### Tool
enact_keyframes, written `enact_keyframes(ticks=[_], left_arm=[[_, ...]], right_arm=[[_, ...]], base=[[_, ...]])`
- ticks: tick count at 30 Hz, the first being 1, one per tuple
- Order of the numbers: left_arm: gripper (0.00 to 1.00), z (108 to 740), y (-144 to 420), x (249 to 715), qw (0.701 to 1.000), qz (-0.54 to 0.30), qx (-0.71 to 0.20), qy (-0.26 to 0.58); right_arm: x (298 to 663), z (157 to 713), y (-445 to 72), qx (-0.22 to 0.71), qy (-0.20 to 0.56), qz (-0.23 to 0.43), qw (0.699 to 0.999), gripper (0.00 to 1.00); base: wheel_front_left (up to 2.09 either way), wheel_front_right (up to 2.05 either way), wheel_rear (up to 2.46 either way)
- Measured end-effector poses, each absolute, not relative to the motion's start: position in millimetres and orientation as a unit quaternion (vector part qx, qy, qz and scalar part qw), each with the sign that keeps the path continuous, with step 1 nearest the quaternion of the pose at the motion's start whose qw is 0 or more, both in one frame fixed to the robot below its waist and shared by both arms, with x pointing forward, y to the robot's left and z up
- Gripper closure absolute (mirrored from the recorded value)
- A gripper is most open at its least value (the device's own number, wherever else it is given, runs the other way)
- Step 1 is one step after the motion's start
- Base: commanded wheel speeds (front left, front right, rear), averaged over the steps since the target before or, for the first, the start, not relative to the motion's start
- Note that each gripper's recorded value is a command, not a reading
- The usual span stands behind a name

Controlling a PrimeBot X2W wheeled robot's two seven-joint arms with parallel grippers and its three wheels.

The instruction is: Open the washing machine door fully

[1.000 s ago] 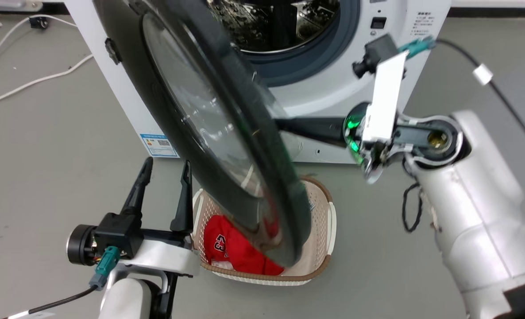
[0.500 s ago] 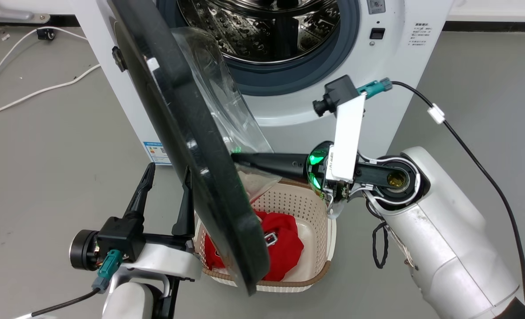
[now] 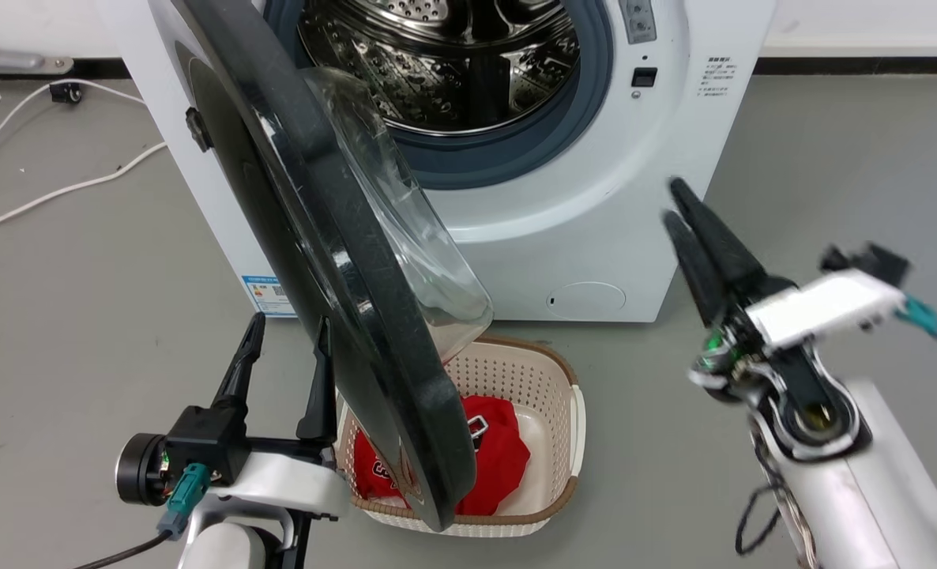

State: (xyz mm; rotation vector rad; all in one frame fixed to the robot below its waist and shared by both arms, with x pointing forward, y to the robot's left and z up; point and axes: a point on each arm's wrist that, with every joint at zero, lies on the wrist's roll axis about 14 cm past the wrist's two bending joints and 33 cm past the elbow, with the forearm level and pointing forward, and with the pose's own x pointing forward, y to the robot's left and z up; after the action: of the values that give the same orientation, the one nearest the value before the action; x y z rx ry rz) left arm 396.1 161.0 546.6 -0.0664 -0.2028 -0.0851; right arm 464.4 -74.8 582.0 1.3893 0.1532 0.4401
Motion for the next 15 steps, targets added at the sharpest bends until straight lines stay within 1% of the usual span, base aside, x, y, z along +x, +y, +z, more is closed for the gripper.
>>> enact_keyframes(ticks=[5,8,10,11,13,15], left_arm=[[0.00,547,162,390,0.993,-0.041,-0.032,-0.101],[0.00,546,161,388,0.994,-0.043,-0.031,-0.101],[0.00,546,161,386,0.994,-0.043,-0.031,-0.100],[0.00,546,161,386,0.994,-0.043,-0.031,-0.101],[0.00,547,161,385,0.993,-0.043,-0.031,-0.102],[0.00,547,161,384,0.993,-0.043,-0.031,-0.102]], right_arm=[[441,551,-133,0.650,0.006,0.092,0.754,0.00],[424,539,-168,0.632,-0.036,0.032,0.774,0.00],[413,532,-185,0.595,-0.057,0.005,0.801,0.00],[407,529,-191,0.569,-0.063,-0.004,0.820,0.00],[397,528,-204,0.509,-0.077,-0.014,0.857,0.00],[390,533,-212,0.460,-0.093,-0.020,0.883,0.00]], base=[[0.00,0.00,0.00],[0.00,0.00,0.00],[0.00,0.00,0.00],[0.00,0.00,0.00],[0.00,0.00,0.00],[0.00,0.00,0.00]])
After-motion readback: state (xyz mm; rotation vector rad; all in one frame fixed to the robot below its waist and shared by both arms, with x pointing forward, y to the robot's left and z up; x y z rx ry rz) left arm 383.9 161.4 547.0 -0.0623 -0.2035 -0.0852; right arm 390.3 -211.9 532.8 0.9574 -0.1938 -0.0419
